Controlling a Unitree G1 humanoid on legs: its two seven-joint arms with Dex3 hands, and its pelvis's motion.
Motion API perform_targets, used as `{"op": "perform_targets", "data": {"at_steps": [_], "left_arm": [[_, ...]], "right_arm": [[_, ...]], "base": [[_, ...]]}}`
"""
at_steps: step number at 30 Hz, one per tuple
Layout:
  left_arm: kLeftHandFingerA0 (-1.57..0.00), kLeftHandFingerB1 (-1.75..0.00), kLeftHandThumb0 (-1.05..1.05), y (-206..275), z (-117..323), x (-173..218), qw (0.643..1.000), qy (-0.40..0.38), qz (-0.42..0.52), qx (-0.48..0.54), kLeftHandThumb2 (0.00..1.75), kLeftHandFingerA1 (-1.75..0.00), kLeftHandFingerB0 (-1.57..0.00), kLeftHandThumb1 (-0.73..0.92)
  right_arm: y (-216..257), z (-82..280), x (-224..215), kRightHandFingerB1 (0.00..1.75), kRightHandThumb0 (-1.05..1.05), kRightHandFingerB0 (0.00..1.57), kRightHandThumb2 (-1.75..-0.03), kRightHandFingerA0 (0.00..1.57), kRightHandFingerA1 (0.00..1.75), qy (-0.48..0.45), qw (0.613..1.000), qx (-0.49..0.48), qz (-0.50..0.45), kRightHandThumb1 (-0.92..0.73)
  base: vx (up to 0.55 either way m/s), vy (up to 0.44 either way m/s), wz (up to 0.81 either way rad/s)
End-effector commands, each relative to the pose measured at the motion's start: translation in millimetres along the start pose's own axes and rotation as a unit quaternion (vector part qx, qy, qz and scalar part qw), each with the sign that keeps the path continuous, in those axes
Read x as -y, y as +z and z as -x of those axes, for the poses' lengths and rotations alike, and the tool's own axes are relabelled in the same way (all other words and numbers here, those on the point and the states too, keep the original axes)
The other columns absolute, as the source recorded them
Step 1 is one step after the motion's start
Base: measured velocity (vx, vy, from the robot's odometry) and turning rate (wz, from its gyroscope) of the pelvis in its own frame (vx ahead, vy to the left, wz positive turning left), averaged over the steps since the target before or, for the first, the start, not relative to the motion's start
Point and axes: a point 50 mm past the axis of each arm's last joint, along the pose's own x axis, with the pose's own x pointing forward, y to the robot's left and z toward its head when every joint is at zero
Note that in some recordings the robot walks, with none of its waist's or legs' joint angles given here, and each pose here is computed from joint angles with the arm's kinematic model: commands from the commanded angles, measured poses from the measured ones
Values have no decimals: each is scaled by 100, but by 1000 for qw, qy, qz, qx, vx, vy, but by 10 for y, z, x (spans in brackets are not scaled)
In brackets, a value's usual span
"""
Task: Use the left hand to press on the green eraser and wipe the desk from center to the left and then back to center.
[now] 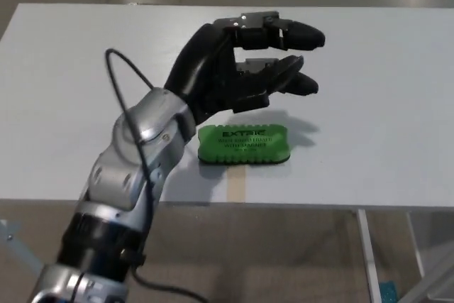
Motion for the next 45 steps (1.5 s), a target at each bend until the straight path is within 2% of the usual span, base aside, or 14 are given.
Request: {"op": "perform_targets", "data": {"at_steps": [1,5,6,7,15,16,28,29,38,39,45], "left_arm": [[-102,-68,-23,-335,-249,-40,979,91,-140,-120,64,-70,-91,79],[-102,-71,-22,-439,-269,11,975,100,-146,-136,64,-72,-90,80],[-102,-67,-22,-466,-262,18,974,99,-147,-138,64,-72,-90,80],[-101,-63,-21,-526,-244,32,973,97,-150,-143,64,-71,-92,79],[-101,-62,-21,-748,-192,95,968,86,-162,-170,64,-70,-92,79],[-101,-61,-21,-766,-186,98,968,85,-164,-172,64,-70,-92,79],[-101,-58,-21,-892,-130,79,966,95,-155,-182,64,-71,-94,79],[-101,-60,-21,-908,-117,73,967,97,-149,-184,64,-72,-93,79],[-101,-58,-21,-1067,33,-22,967,133,-105,-189,64,-72,-94,80],[-101,-58,-22,-1089,58,-39,967,138,-101,-191,64,-72,-94,80],[-103,-60,-22,-1208,192,-132,961,168,-76,-208,64,-72,-94,80]], "right_arm": [[-48,82,36,34,-48,43,-65,62,47,3,1000,4,16,-81],[-45,87,34,34,-48,43,-65,62,46,2,1000,8,9,-81],[-43,85,29,50,-51,37,-97,56,60,3,1000,9,11,-68],[-39,83,23,51,-50,38,-97,57,61,3,1000,10,14,-68],[-68,105,30,51,-50,38,-97,57,60,1,1000,7,8,-68],[-74,110,30,33,-49,45,-65,64,46,2,1000,6,9,-82],[-81,104,5,34,-49,44,-65,63,46,2,1000,0,15,-81],[-80,104,4,51,-50,38,-97,57,61,2,1000,1,14,-67],[-61,71,-12,51,-49,39,-96,58,61,5,1000,1,-4,-67],[-57,72,-15,34,-49,46,-65,64,48,6,1000,2,-4,-81],[-54,72,-22,35,-48,47,-65,65,49,11,1000,-1,-2,-81]], "base": [[0,0,0],[0,0,0],[0,0,0],[0,0,0],[0,0,0],[0,0,0],[0,0,0],[0,0,0],[0,0,0],[0,0,0],[0,0,0]]}}
